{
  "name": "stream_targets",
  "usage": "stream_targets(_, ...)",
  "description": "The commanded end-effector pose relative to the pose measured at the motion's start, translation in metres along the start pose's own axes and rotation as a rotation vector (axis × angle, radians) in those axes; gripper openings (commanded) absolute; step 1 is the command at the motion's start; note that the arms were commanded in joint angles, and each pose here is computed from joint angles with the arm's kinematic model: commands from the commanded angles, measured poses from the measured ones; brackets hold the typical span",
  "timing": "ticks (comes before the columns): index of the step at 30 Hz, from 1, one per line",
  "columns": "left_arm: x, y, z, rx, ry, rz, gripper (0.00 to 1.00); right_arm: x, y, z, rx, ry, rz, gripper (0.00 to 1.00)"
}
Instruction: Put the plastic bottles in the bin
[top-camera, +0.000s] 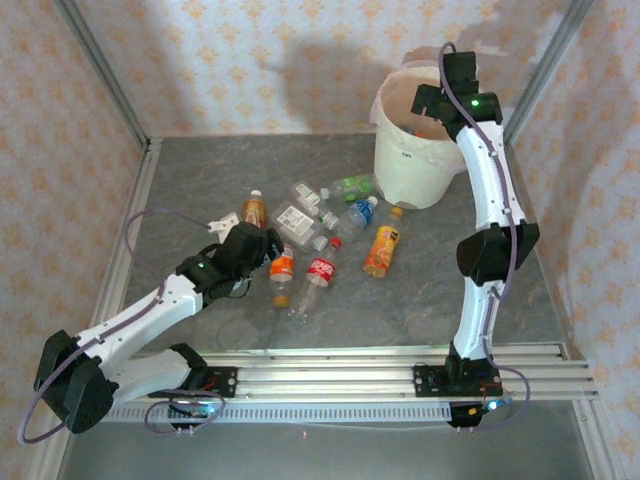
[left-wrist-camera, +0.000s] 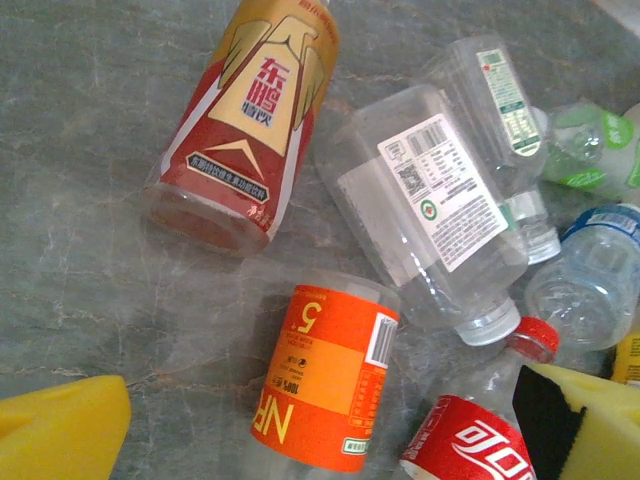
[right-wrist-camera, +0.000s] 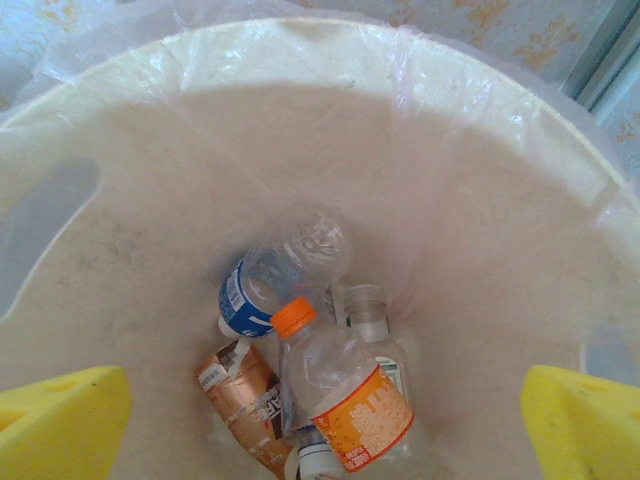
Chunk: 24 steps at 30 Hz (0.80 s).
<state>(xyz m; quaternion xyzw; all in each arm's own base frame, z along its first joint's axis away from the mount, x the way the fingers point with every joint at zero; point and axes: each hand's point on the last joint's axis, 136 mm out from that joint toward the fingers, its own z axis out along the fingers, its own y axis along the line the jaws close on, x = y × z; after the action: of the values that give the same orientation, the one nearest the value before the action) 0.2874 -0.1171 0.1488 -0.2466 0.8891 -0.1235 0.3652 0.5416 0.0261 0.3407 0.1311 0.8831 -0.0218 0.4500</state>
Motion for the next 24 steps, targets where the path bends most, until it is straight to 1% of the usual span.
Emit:
stream_targets(1,-0.006,0.003,0.001,-0.032,-0.009,-0.022,1.0,-0.019,0.002,-0.031,-0.049,-0.065,0.011,0.99)
stream_targets(6,-0.006,0.004,0.004,-0.052,0.0,-0.021,1.0,-0.029,0.007,-0.055,-0.096,-0.107,0.022,0.99)
stream_targets(10,-0.006,0.01,0.006,-0.074,0.002,-0.025,1.0,-0.034,0.017,-0.086,-0.152,-0.17,0.007,0.99)
stream_targets(15,-0.003,0.015,0.01,-0.081,0.021,-0.042,1.0,-0.025,0.028,-0.13,-0.237,-0.256,0.003,0.99)
stream_targets(17,-0.001,0.017,0.01,-0.083,0.025,-0.048,1.0,-0.01,0.032,-0.144,-0.291,-0.254,0.019,0.99)
stream_targets(21,0.003,0.024,0.012,-0.085,0.027,-0.064,1.0,0.033,0.052,-0.18,-0.471,-0.257,0.019,0.99)
stream_targets(24,0.009,0.025,0.015,-0.066,0.043,-0.072,1.0,0.061,0.053,-0.195,-0.533,-0.26,0.076,0.99)
